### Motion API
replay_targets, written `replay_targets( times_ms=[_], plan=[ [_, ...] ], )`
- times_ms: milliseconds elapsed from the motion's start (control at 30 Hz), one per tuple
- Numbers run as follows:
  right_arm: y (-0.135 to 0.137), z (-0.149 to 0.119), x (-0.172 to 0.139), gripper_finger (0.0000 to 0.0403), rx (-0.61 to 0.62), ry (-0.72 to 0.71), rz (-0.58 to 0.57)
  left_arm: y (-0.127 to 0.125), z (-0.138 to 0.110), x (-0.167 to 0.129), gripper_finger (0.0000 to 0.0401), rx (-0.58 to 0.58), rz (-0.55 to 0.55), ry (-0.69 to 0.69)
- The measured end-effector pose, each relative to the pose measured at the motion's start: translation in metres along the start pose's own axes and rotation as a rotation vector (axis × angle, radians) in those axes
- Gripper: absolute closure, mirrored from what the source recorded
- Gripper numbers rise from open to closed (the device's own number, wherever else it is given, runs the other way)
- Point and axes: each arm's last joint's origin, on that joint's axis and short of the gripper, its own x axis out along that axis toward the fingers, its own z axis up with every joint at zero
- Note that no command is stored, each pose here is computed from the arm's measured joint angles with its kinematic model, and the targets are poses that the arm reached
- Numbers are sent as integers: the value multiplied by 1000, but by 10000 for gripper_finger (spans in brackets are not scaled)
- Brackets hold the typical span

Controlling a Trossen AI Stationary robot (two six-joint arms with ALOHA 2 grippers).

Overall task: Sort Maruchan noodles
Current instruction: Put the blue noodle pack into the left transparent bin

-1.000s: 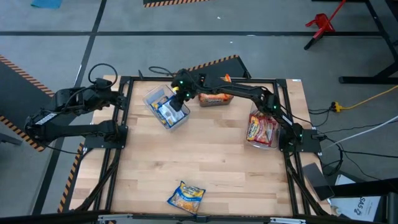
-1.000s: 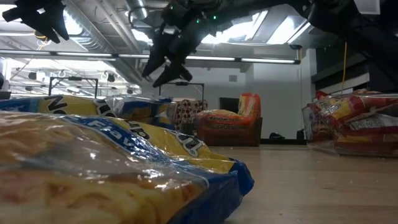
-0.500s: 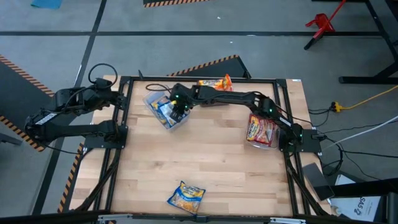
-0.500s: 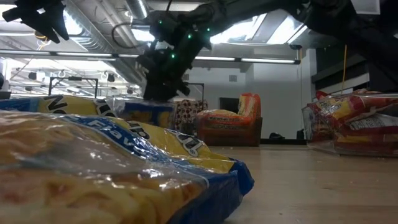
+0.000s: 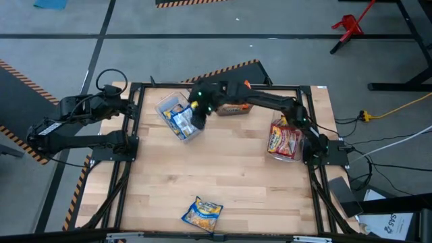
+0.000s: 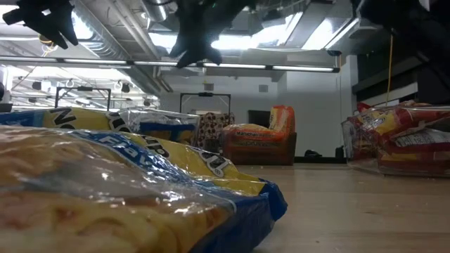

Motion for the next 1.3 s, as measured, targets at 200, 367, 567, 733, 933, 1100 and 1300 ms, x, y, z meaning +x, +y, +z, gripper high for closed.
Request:
replay_targets(
  times_ms=[200,367,567,733,933,1100,1300],
  plan=[
    [63,-33,-22,262,-51,240,112,0,0,0,256,4,-1,1],
    [126,-67,-9,217,-152,346,62,0,0,0,256,7,-1,1],
    [181,-95,25,117,-247,313,74,0,0,0,256,30,-2,2],
    [194,-107,60,70,-222,315,164,-1,-1,0,256,59,-38,33],
    [202,-130,101,65,-236,366,185,-1,-1,0,256,59,-45,39],
    [214,-153,129,66,-259,398,225,-2,-2,0,256,60,-62,55],
    [216,-179,162,66,-264,465,257,-2,-2,0,256,60,-67,59]
  ],
)
